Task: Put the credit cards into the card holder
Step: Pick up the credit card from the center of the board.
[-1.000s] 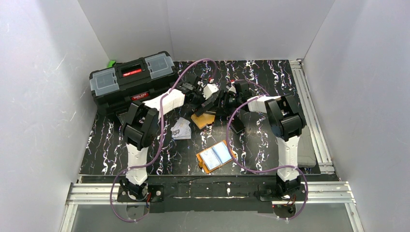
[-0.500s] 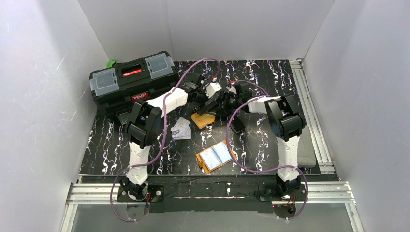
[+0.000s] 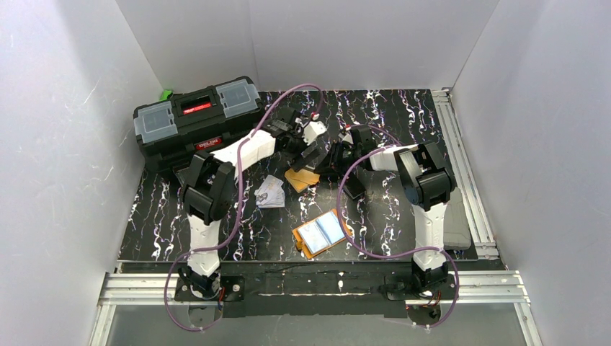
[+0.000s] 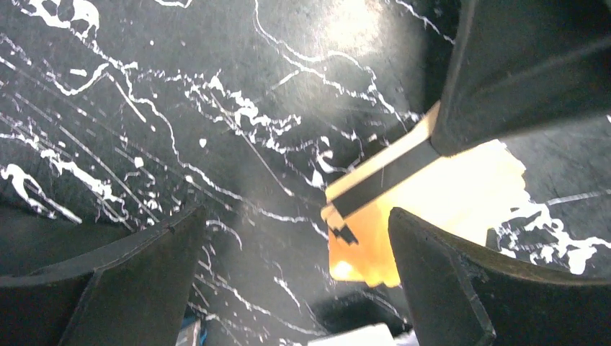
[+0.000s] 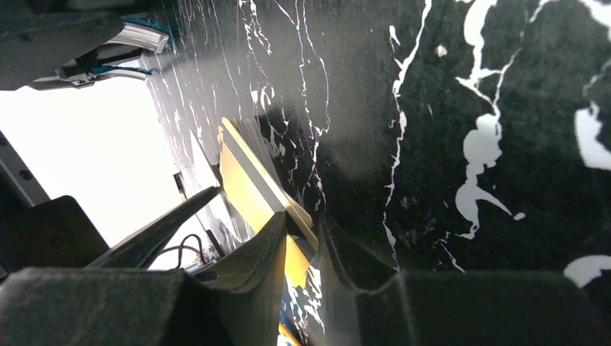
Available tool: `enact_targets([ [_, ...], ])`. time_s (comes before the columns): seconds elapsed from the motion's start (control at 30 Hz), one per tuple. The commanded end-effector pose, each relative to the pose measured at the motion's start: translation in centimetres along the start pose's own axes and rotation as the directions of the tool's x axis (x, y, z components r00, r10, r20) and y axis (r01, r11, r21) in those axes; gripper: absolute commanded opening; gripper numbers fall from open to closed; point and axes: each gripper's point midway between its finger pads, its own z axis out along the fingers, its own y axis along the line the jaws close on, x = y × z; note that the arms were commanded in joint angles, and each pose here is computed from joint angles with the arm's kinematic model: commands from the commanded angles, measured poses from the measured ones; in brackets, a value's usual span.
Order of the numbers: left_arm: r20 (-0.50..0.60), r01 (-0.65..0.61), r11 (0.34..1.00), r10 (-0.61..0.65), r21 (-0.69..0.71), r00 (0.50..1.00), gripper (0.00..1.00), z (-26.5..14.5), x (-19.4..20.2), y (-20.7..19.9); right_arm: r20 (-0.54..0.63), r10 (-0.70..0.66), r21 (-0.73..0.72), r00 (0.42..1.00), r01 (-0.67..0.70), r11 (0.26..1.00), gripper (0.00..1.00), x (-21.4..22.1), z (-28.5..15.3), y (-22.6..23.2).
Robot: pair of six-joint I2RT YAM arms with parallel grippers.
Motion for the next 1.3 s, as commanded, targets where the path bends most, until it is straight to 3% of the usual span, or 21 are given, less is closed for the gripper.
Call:
enact_targets([
  [0.0, 0.020, 0.003, 1.000, -0.004, 0.023, 1.000, 0.98, -4.7, 0.5, -0.8, 0.031, -0.029, 0.012, 0.999, 0.029, 1.000, 0.29, -0.3, -1.1, 0.6],
  [0.23, -0.042, -0.033, 0.999, 0.035, 0.036, 0.999, 0.98, -3.5, 4.1, -2.0, 0.043, -0.042, 0.018, 0.998, 0.041, 0.999, 0.29, -0.2, -1.5, 0.5],
  [0.47, -0.030, -0.025, 0.999, 0.024, -0.046, 0.999, 0.98, -2.3, 3.3, -0.1, 0.046, -0.059, 0.027, 0.997, 0.057, 0.998, 0.29, 0.0, -1.8, 0.3],
  [1.07, -0.040, -0.006, 1.000, 0.006, -0.010, 0.999, 0.98, -1.4, 3.6, -0.8, 0.046, -0.074, 0.034, 0.996, 0.072, 0.997, 0.30, 0.0, -2.0, 0.5],
  [1.27, -0.058, -0.012, 1.000, 0.011, -0.014, 0.998, 0.91, -0.8, 4.0, -0.6, 0.042, -0.084, 0.043, 0.996, 0.082, 0.996, 0.37, 0.2, -2.3, 0.5],
])
